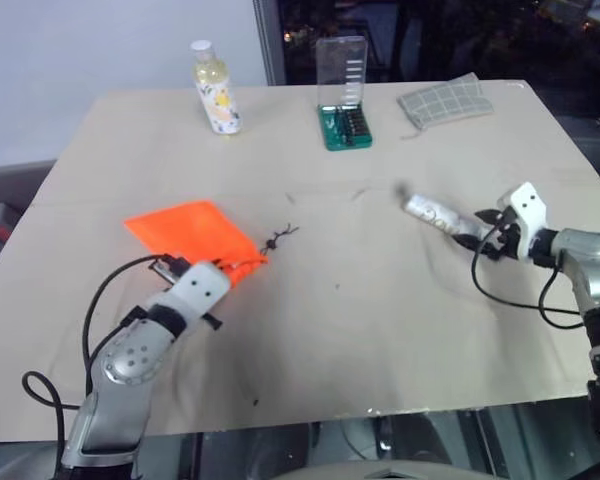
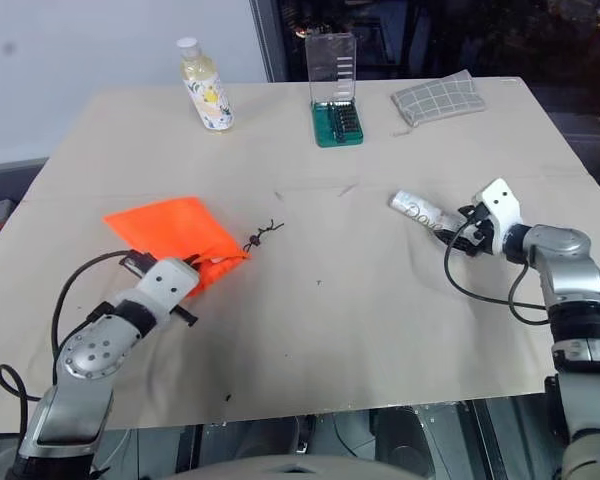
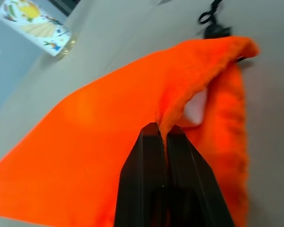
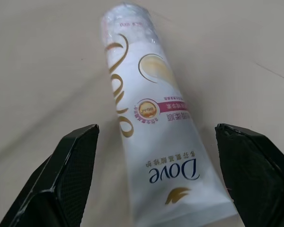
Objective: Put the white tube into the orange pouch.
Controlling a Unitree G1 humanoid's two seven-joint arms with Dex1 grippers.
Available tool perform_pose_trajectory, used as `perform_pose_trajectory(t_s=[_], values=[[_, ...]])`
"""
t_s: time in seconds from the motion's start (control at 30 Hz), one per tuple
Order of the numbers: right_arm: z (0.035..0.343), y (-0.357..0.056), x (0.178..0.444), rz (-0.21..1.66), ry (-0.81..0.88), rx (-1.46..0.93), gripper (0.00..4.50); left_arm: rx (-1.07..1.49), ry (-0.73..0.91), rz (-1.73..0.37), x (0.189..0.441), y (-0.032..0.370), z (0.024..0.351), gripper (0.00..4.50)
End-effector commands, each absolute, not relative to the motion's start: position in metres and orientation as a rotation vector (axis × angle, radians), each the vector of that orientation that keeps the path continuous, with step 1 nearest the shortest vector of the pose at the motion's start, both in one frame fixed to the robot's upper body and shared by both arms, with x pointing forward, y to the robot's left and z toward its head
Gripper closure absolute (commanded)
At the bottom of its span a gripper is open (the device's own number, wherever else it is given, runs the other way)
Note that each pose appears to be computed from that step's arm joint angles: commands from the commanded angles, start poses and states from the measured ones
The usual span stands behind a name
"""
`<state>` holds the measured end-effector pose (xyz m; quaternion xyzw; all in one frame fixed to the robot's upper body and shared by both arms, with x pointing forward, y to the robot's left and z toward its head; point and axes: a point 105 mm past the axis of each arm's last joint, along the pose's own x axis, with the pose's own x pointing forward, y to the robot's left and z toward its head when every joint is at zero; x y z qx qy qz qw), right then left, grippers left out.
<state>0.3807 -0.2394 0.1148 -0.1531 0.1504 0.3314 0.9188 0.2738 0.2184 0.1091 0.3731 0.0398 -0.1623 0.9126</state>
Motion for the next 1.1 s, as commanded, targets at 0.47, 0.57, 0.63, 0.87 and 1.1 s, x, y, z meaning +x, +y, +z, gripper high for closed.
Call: perform_pose_trajectory(t_s=[0.47,0.57,0.63,0.87,1.1], values=[[0.105,-0.222,0.402,0.802,0.394,-0.395,2.26,0.581,0.060,-0.416,0.273,0.213,0.134,4.50],[0.104,-0.219,0.401,0.813,0.391,-0.389,3.62,0.524,0.066,-0.419,0.271,0.214,0.137,4.50],[0.104,-0.218,0.400,0.820,0.389,-0.390,4.12,0.466,0.071,-0.423,0.269,0.214,0.140,4.50],[0.129,-0.178,0.389,0.968,0.280,-0.368,4.12,0.176,0.088,-0.426,0.270,0.209,0.152,4.50],[0.150,-0.079,0.317,1.293,0.264,-0.399,4.12,-0.068,0.081,-0.419,0.275,0.197,0.166,4.50]])
